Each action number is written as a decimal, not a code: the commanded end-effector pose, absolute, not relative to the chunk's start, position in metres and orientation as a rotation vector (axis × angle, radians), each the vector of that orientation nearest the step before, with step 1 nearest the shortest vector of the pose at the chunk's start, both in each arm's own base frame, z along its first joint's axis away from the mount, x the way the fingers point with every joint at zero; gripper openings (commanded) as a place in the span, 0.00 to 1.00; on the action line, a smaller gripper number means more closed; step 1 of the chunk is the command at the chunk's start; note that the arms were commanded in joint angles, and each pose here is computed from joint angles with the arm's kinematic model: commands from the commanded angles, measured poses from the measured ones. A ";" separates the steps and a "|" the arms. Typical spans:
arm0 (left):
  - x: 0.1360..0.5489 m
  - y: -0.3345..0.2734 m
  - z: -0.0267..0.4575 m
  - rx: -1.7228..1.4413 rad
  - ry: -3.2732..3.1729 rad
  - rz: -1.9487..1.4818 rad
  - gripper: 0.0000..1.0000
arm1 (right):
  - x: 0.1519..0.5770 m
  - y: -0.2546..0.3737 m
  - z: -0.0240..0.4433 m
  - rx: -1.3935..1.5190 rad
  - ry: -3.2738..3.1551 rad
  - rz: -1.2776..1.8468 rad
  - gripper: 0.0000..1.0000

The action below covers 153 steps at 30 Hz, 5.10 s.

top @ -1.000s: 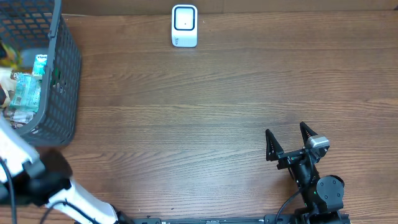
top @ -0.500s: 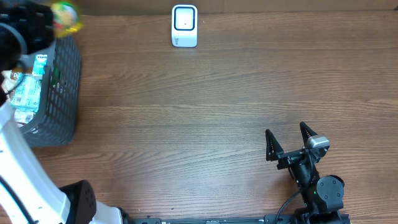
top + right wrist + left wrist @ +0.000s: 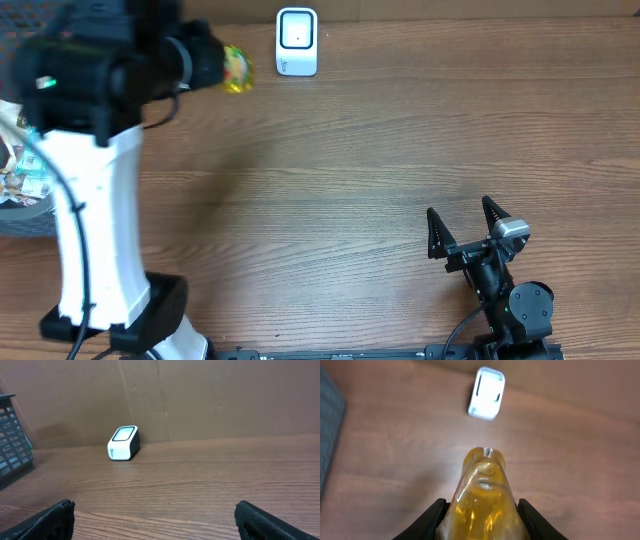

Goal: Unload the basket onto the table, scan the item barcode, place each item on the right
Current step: 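Grasp the yellow dish-soap bottle with the left gripper and lift it out, then carry the bottle forward and set it upright on the table, then return the left gripper to the basket and grasp the white-green jar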

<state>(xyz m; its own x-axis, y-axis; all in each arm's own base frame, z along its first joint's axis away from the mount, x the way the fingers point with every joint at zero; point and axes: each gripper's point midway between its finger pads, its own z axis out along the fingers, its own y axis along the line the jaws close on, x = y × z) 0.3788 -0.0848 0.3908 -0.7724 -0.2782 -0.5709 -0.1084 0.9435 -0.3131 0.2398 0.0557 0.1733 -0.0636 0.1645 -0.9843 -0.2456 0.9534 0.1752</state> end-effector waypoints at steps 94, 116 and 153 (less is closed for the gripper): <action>0.406 -0.361 0.108 0.136 2.825 -0.108 0.47 | 0.240 0.055 0.171 -0.063 1.599 0.330 1.00; 0.444 -0.363 0.191 0.206 2.602 -0.274 1.00 | 0.240 0.055 0.171 -0.063 1.599 0.330 1.00; 0.420 0.184 0.392 -0.626 2.240 0.297 1.00 | 0.240 0.055 0.171 -0.063 1.599 0.330 1.00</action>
